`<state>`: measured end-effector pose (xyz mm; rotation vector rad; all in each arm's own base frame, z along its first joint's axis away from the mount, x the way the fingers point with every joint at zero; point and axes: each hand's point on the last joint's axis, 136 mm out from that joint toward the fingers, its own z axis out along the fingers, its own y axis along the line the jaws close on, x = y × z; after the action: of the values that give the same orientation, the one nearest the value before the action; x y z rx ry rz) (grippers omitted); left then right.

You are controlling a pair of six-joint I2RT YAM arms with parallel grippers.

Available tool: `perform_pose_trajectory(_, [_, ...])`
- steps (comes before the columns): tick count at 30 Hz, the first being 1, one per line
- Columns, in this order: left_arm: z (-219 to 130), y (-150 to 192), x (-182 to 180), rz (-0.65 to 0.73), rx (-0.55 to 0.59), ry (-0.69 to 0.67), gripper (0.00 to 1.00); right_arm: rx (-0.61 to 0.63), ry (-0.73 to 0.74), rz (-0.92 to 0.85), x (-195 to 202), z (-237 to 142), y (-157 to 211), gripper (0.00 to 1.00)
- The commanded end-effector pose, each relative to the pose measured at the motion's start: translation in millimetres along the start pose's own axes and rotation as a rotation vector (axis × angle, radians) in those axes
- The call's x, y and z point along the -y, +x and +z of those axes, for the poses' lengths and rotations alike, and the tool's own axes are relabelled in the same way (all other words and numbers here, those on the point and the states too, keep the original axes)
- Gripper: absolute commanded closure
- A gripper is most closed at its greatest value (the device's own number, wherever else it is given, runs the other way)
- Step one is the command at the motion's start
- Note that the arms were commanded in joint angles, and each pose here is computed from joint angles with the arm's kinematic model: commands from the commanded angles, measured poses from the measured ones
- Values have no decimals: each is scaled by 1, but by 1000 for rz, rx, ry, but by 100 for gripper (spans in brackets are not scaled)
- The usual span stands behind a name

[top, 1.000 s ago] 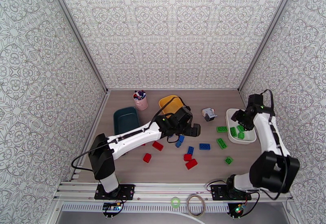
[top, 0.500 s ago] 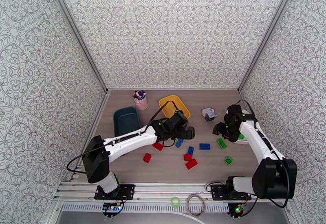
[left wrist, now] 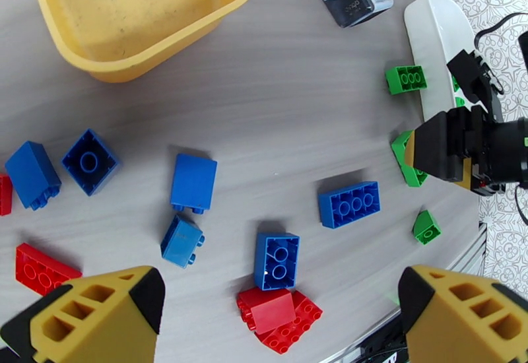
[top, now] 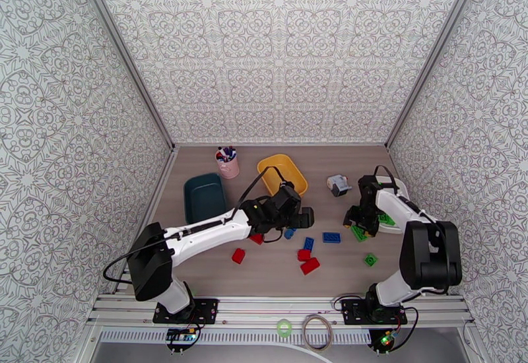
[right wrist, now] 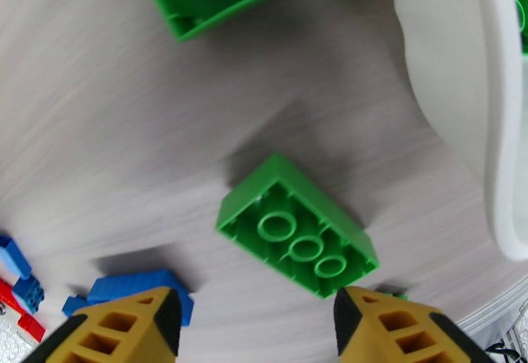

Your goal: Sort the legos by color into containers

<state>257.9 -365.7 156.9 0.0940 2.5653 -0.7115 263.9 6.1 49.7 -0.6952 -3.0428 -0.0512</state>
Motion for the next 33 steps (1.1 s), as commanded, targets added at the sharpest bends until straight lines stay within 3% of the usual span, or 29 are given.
perform_pose_trajectory(1, [-11, -9, 3, -15, 46, 23, 1, 41, 36, 8, 1, -4, -15, 32])
perform_pose_trajectory(17, [-22, -14, -14, -30, 57, 24, 1, 4, 44, 20, -11, 9, -35, 28])
perform_pose_trajectory(33, [-36, -16, -26, -48, 93, 40, 1, -50, -40, 86, -16, 17, -3, 29])
